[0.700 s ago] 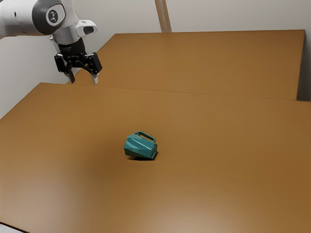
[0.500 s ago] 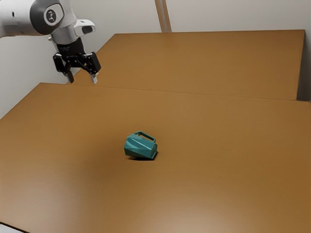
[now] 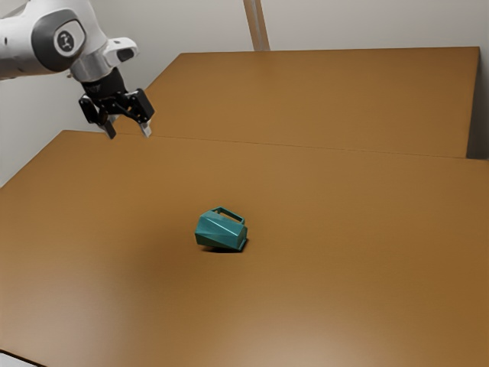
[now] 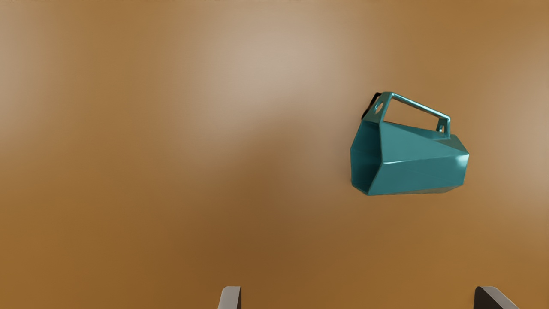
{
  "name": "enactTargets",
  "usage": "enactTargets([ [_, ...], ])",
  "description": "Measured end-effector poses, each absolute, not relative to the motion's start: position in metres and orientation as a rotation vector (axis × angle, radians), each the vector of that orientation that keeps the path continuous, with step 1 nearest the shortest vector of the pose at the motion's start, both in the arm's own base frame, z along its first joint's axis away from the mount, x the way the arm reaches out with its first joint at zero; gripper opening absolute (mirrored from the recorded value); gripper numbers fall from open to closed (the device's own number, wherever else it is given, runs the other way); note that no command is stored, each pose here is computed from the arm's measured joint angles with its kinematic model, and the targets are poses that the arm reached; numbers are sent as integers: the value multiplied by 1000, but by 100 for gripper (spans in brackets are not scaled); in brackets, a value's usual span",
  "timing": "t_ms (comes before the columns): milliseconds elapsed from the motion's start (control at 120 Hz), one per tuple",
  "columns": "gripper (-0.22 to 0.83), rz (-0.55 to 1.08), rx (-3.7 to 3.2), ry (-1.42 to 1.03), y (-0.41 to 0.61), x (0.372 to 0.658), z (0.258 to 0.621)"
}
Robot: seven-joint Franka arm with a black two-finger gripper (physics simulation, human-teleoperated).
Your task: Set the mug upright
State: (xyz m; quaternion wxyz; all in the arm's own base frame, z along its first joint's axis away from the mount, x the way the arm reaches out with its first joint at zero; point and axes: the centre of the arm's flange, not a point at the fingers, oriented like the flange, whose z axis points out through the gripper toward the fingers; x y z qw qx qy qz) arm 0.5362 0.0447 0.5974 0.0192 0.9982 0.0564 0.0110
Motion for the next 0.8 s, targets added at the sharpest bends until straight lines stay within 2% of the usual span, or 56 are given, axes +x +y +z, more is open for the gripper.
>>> enactTargets([
  [300, 60, 101, 2934, 161, 52, 535, 574],
  [542, 60, 88, 2792, 155, 63, 526, 511],
  [800, 60, 142, 2679, 154, 73, 517, 462],
])
